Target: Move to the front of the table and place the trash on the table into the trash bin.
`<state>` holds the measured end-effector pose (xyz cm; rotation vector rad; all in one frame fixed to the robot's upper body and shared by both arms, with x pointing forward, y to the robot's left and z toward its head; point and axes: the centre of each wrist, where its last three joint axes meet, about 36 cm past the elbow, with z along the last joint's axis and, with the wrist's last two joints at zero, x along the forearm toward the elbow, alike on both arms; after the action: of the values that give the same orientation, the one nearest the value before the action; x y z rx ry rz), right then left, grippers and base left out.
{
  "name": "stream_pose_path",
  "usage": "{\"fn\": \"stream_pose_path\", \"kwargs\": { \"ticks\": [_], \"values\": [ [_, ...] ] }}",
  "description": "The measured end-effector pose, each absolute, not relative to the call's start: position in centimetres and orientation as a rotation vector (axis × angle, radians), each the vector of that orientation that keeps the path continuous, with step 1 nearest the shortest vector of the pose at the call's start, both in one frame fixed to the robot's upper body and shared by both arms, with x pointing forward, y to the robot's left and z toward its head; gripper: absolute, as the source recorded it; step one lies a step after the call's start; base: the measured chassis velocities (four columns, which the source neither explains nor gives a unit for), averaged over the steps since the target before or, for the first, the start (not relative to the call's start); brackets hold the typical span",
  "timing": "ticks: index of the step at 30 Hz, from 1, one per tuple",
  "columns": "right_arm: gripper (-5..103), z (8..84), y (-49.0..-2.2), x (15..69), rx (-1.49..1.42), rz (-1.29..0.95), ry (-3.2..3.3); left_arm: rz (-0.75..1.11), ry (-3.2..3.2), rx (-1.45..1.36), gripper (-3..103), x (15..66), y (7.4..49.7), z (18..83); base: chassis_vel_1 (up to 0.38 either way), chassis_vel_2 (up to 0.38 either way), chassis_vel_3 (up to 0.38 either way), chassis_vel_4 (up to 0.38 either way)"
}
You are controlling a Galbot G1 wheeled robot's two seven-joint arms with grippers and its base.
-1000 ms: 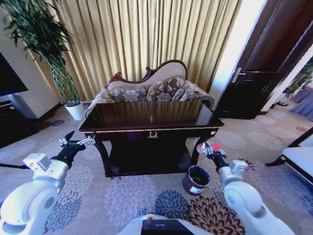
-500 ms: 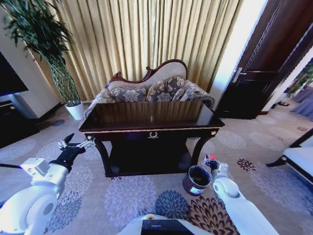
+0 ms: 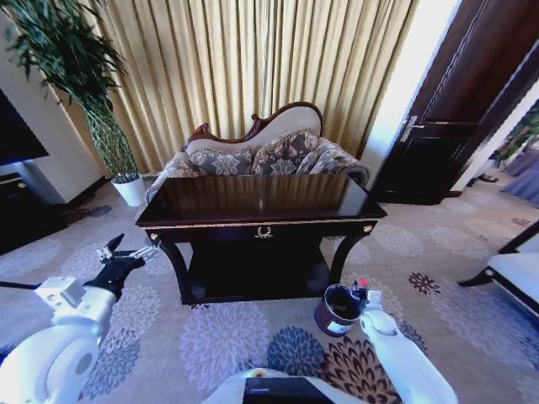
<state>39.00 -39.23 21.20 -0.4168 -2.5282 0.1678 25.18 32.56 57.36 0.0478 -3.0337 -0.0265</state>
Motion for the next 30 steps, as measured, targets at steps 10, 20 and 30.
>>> {"fn": "stream_pose_path", "kwargs": {
  "ticks": [10,20,30],
  "values": [
    [23,19.4,-38.7,40.5,-0.416,0.217,-2.509,-0.038,-3.051,0.064,100,25.0,32.8,57.4,0.000,0.000,0.000,0.000],
    [58,19.1,-38.8,40.2,-0.409,0.243,-2.502,-0.036,-3.055,0.056,100,25.1,32.7,57.4,0.000,0.000,0.000,0.000],
    [95,19.4,-38.7,39.7,-0.402,0.241,-2.509,-0.036,-3.056,0.053,100,25.1,32.7,57.4,0.000,0.000,0.000,0.000]
  ]
}}
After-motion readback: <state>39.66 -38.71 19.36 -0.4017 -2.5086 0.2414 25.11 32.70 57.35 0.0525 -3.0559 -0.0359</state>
